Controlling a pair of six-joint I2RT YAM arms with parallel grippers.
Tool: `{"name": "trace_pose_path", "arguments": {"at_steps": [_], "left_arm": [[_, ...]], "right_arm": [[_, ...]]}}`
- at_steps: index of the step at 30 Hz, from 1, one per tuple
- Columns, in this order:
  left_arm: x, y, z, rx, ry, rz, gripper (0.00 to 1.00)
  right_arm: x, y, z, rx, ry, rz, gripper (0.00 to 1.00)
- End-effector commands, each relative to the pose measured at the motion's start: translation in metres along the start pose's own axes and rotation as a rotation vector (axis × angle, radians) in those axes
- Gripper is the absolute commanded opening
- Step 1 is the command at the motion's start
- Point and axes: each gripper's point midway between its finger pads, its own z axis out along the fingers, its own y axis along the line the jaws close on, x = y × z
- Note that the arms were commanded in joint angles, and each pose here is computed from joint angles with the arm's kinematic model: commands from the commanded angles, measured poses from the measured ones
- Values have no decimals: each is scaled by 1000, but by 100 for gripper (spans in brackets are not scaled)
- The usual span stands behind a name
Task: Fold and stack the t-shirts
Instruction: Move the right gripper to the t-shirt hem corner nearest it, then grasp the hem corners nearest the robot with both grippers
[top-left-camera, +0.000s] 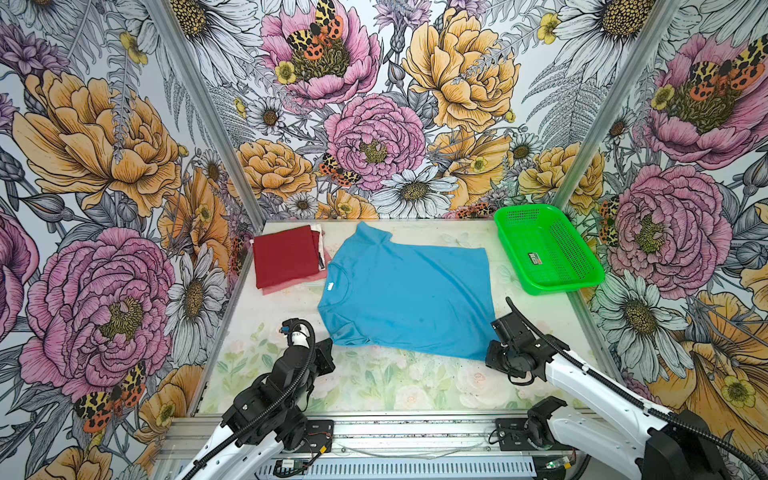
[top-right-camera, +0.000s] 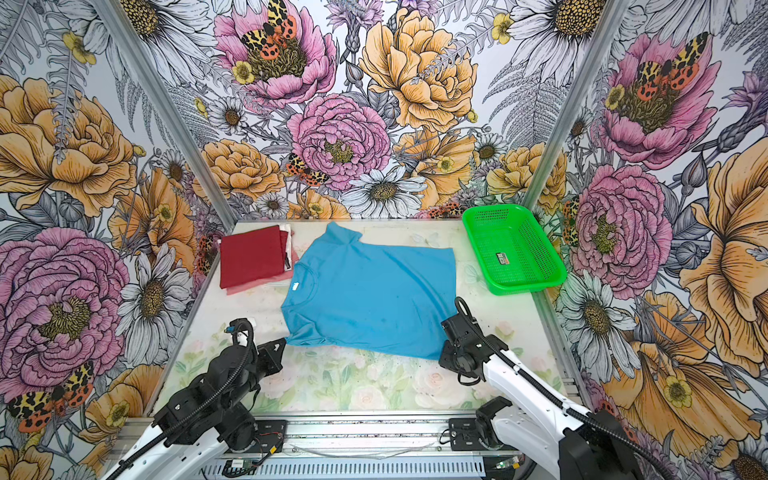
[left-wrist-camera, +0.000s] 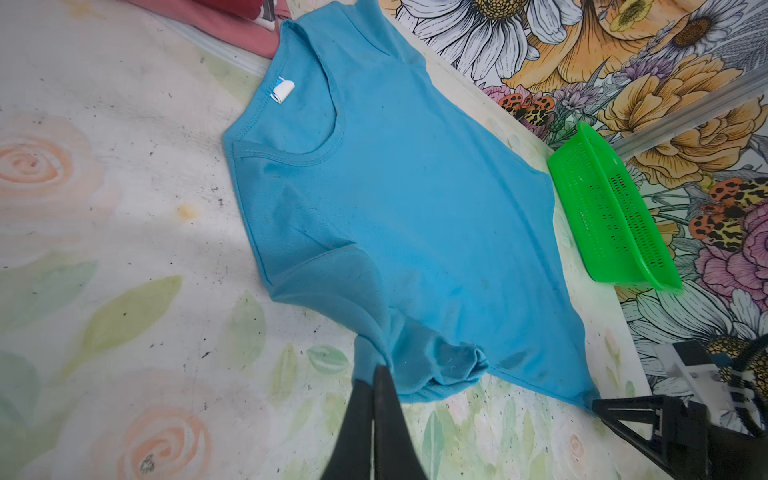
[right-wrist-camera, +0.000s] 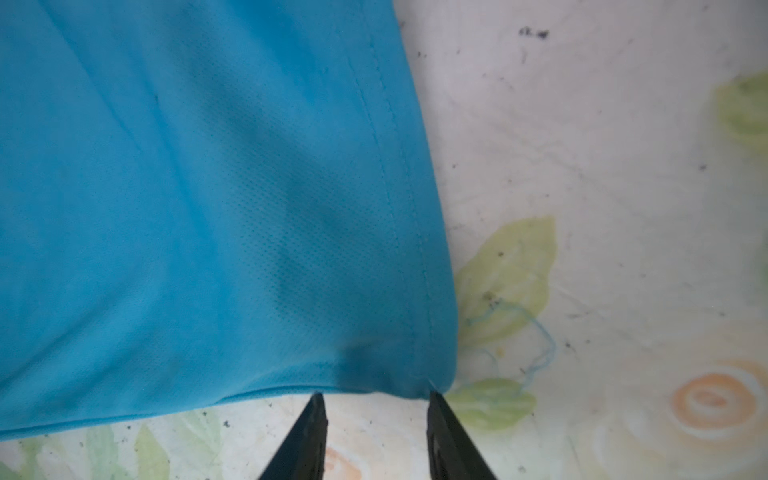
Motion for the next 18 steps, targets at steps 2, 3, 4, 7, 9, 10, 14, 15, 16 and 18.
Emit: {"name": "trace_pose_path", "arguments": {"at_steps": [2, 3, 4, 7, 9, 10, 14, 15, 16, 18], "left_arm": [[-16, 2, -8, -23, -59, -9, 0], [-16, 4, -9, -33, -63, -11, 0], [-18, 6, -9, -46, -69, -16, 0], [-22, 14, -12, -92, -95, -23, 0], [-24, 19, -13, -118, -103, -26, 0], [-25, 23, -13, -141, -107, -32, 0], [-29, 30, -14, -194, -124, -39, 0], [-30, 32, -14, -202, -127, -43, 0], [-32, 33, -14, -210, -130, -49, 0], [-34, 34, -14, -216, -134, -53, 0]], "right_arm": [[-10, 7, -2, 16, -9, -47, 34], [-10, 7, -1, 22, -4, -55, 34], [-10, 6, 0, 37, 3, -69, 34], [-10, 6, 3, 57, 25, -92, 33], [-9, 8, 4, 61, 49, -107, 35], [-8, 9, 5, 57, 60, -111, 36], [-5, 17, 6, 43, 89, -130, 40], [-4, 17, 7, 46, 92, -129, 43], [-4, 18, 7, 45, 94, -129, 44], [-2, 21, 8, 48, 97, -127, 45]]}}
